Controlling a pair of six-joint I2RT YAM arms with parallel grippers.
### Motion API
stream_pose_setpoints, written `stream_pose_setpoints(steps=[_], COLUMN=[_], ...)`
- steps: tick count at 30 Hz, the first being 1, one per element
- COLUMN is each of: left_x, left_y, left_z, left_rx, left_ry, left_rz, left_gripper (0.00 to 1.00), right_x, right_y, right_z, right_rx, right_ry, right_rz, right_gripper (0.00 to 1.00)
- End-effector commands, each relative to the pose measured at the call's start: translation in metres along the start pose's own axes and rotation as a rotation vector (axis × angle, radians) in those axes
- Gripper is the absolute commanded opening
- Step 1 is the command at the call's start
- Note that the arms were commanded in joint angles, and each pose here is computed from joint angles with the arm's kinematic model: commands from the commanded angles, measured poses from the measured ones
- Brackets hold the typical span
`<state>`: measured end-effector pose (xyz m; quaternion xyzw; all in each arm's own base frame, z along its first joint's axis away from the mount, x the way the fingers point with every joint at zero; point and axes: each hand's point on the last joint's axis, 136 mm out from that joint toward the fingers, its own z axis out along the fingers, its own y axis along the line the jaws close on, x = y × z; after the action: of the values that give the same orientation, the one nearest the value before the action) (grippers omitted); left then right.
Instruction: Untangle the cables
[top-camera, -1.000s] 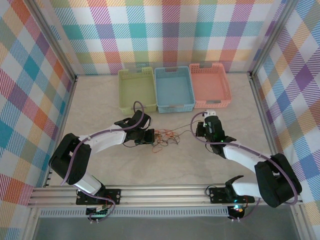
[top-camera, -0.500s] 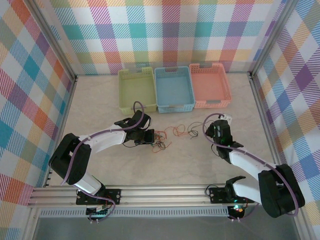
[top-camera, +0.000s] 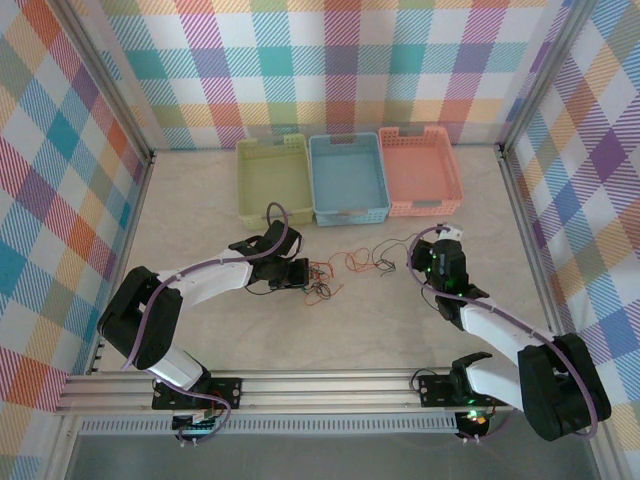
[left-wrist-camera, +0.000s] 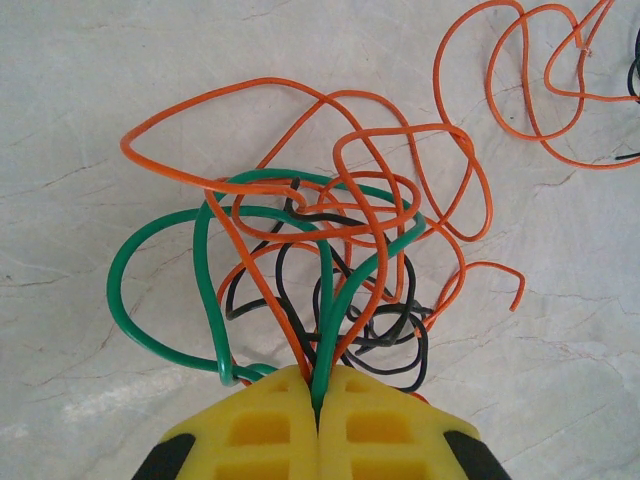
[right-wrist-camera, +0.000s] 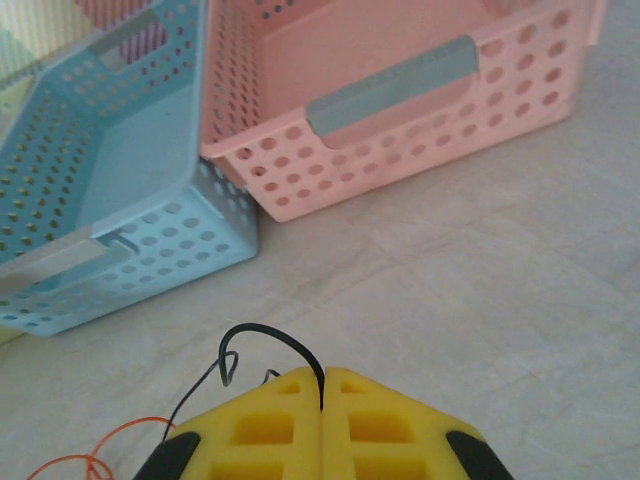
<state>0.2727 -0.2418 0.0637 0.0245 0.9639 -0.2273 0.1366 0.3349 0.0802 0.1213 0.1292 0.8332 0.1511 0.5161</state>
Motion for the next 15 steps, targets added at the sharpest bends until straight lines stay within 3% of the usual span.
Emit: stream_pose_setpoints(steps=[1,8,15], left_x=[0.000,0.000,-0.004], left_y=[0.007,0.005,0.005], left_z=[-0.002,-0.003,-0.015], left_rx=[-0.017,-0.009,-0.019], left_ry=[-0.002,-0.004,-0.041], left_rz=[-0.016,-0.013,-0.003], left_gripper=[0.00,0.13,0.38], right_x=[-0.008,-0.006,-0.007], right_y=[0.013,0.016,0.017], right_z=[-0.003,-0.001,-0.001], right_rx=[-0.074,-0.093,-0.093], right_ry=[-0.033,-0.026,-0.026], right_rz=[-0.012,-0.012,-0.029], right_gripper=[0.00,0.00,0.00])
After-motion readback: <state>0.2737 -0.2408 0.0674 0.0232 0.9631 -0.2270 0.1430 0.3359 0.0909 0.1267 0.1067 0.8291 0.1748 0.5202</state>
